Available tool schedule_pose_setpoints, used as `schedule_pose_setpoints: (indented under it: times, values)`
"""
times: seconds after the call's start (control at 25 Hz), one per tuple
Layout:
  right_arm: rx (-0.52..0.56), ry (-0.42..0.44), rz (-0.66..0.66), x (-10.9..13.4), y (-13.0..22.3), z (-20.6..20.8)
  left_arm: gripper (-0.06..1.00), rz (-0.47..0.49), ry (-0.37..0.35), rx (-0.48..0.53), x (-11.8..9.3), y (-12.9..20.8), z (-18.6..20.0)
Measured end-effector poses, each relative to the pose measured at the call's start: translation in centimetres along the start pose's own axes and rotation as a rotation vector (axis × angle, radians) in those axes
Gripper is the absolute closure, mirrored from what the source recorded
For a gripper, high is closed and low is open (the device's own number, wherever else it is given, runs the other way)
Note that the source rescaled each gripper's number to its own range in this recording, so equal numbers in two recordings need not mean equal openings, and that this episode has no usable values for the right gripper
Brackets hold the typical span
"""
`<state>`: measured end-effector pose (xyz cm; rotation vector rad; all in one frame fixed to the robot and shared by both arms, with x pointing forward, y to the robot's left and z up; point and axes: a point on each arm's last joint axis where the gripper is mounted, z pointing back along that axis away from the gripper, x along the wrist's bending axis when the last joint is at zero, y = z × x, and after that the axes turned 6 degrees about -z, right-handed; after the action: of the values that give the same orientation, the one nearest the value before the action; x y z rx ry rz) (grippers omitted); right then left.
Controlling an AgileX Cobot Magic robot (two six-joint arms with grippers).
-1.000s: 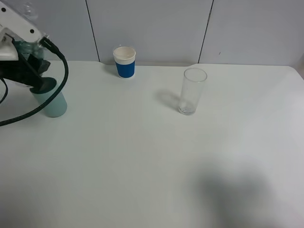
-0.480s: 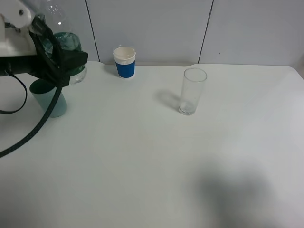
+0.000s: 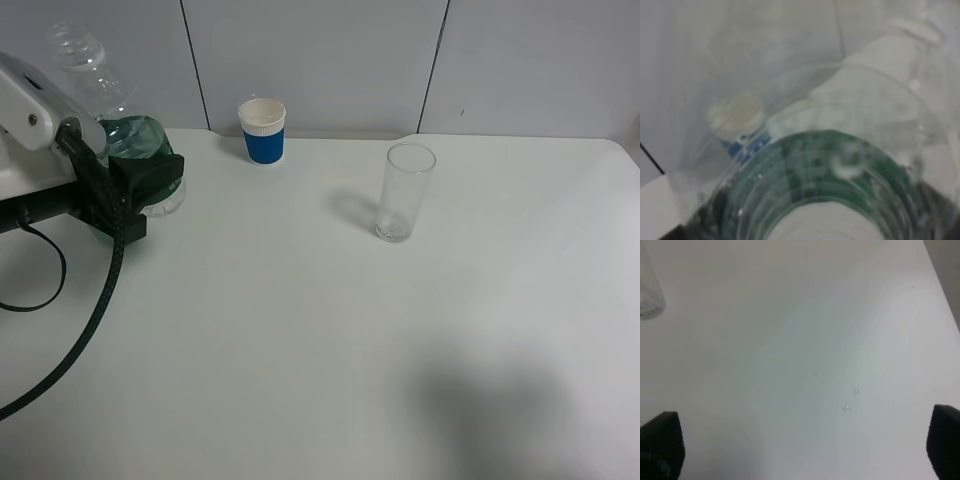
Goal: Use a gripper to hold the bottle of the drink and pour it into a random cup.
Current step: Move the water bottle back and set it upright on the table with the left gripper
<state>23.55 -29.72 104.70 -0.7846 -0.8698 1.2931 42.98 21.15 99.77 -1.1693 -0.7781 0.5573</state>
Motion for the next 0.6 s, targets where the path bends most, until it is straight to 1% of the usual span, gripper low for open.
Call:
schedule_pose_setpoints:
  times: [0.12, 0.24, 0.6]
  values:
    - [0.000, 0.000, 0.000, 0.0, 0.0, 0.0, 0.94, 0.054, -0.023, 0.003, -0.1, 1.2, -0.3]
    - [0.000, 0.000, 0.000, 0.0, 0.0, 0.0, 0.94, 0.079, -0.025, 0.030, -0.2, 2.6, -1.0]
    - [0.000, 0.000, 0.000, 0.0, 0.0, 0.0, 0.94, 0.099, 0.045, 0.044, -1.1, 6.8, -3.8]
